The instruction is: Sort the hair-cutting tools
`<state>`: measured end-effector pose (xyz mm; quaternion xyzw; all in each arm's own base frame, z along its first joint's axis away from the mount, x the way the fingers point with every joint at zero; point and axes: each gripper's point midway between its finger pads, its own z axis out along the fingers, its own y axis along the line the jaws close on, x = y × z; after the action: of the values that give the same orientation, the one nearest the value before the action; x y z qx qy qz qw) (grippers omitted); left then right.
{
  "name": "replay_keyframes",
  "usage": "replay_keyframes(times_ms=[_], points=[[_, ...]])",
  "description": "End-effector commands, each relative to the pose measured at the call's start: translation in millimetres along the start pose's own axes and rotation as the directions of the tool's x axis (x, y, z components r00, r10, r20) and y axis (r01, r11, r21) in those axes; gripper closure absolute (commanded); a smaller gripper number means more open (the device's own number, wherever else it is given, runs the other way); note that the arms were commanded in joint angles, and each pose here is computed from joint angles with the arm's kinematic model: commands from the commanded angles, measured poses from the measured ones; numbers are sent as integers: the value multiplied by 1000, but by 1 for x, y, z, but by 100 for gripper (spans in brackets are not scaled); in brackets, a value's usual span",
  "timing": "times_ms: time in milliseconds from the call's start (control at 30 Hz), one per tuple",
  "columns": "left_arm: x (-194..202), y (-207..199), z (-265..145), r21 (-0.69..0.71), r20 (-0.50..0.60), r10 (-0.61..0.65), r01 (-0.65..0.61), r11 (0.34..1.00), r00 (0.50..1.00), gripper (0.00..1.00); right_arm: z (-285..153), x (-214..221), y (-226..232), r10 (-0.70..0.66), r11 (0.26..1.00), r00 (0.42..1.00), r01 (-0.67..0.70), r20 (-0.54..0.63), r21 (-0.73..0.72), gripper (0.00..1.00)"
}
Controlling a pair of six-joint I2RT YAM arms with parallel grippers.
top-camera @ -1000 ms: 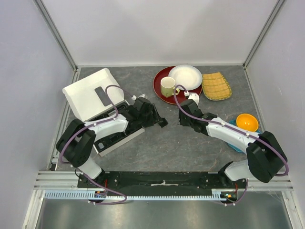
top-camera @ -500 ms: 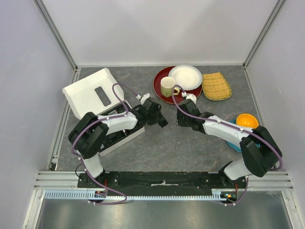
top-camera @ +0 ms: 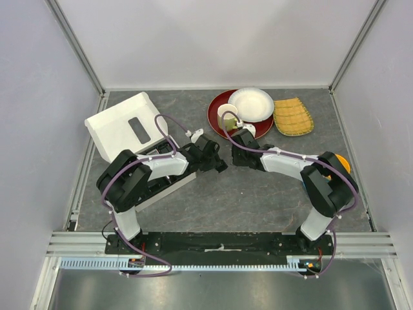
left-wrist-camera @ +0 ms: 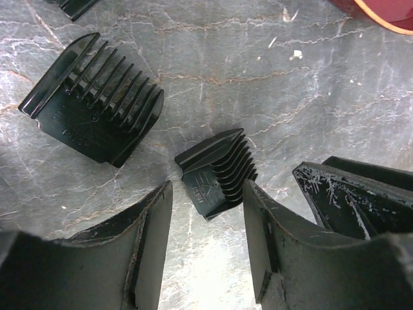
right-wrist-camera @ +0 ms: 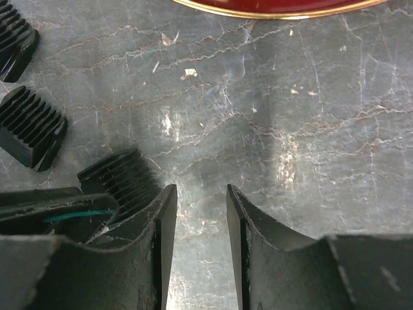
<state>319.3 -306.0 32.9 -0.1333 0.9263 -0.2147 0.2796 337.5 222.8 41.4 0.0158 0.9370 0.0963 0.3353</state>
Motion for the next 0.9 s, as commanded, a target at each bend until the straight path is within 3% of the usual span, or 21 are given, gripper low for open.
replay_keyframes(times_ms=[0, 633, 867], points=[[1, 1, 5, -18, 8, -39, 39, 999, 999, 45, 10, -25, 14, 27, 999, 998, -26, 58, -21, 57], [14, -19, 16, 129, -35, -65, 68, 989, 997, 44, 46, 20, 7, 9, 1000, 998, -9, -69, 0, 65], [15, -25, 14, 185, -23, -73, 76, 980, 997, 62, 44, 31, 6, 26, 999, 995, -28, -97, -17, 69]])
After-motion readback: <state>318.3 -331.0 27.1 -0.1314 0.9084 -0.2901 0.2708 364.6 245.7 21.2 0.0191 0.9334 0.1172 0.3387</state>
